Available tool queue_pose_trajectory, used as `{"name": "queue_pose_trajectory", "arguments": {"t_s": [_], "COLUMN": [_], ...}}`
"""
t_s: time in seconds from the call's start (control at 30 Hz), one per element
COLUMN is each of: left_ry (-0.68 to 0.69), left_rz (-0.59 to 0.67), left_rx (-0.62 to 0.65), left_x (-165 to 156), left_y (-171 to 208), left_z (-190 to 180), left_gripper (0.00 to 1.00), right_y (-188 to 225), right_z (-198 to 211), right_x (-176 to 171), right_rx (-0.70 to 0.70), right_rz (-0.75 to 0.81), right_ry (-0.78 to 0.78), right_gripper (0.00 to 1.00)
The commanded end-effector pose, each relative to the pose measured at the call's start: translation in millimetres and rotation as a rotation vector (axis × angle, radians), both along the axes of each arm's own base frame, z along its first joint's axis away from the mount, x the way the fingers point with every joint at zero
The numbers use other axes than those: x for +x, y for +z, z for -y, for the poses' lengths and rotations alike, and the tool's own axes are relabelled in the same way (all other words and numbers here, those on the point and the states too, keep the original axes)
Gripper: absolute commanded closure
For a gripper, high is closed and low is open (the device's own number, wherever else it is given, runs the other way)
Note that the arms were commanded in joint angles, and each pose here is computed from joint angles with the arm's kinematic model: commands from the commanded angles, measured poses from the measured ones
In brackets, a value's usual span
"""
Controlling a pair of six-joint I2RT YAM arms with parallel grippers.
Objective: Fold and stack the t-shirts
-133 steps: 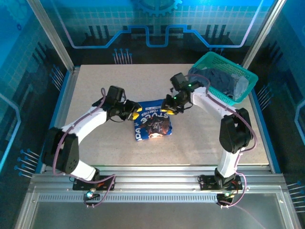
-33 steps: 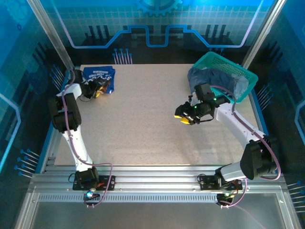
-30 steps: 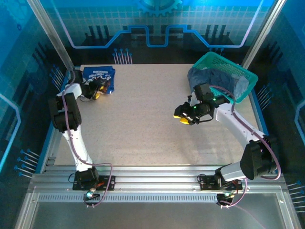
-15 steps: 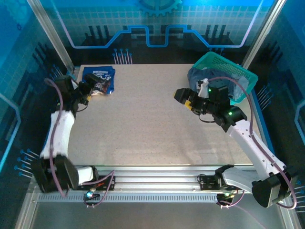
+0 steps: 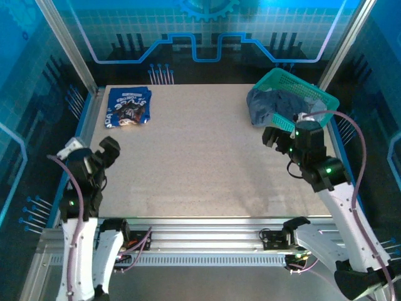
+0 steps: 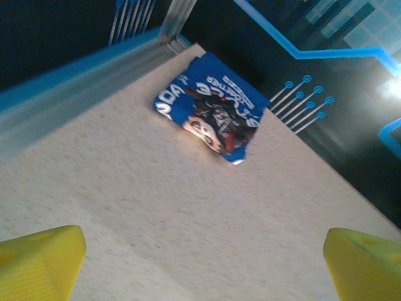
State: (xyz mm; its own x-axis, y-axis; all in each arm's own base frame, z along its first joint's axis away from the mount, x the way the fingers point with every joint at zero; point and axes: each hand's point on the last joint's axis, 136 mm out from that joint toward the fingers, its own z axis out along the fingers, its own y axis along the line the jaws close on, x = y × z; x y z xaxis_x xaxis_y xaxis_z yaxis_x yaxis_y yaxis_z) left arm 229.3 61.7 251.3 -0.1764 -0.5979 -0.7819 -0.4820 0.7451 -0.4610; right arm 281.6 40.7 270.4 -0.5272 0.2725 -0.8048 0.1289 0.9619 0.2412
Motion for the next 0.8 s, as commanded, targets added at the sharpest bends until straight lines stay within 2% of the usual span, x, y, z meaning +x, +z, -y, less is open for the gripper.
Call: {"name": "queue_pose_trajectory", "arguments": {"t_s": [0.0,0.07,0.3,0.47,0.63,0.73,0.77], "left_ry": [-0.119,-0.202,-0.216,-0.231,-0.258,-0.278,-0.295], "left_rz": [-0.03,0.008,0.013,-0.017,0.033,0.079,0.055], "left_rx": [0.247,0.281,0.273,0.317,0.338,0.343,0.36], "left_x": [11,20,51,78,108,127,133], "left_y": [-33,-49,-105,-131,-129,-126,-128], "left_z": [3,16,25,25,30,34,36], "left_gripper": [0.01,0.01,0.01,0.01,0.01,0.01,0.01], "right_y": [-49,-77,-137,-150,-147,-148,-150], "right_z": [22,25,21,25,30,29,30], "right_x": [9,13,31,58,86,99,101], "right_rx": [-0.219,-0.259,-0.323,-0.295,-0.259,-0.285,-0.281], "right_rz": [0.052,0.116,0.096,0.137,0.21,0.214,0.22], "right_ry": [0.001,0.009,0.072,0.074,0.085,0.121,0.123], "right_gripper": [0.0,0.0,0.0,0.0,0.0,0.0,0.0]}}
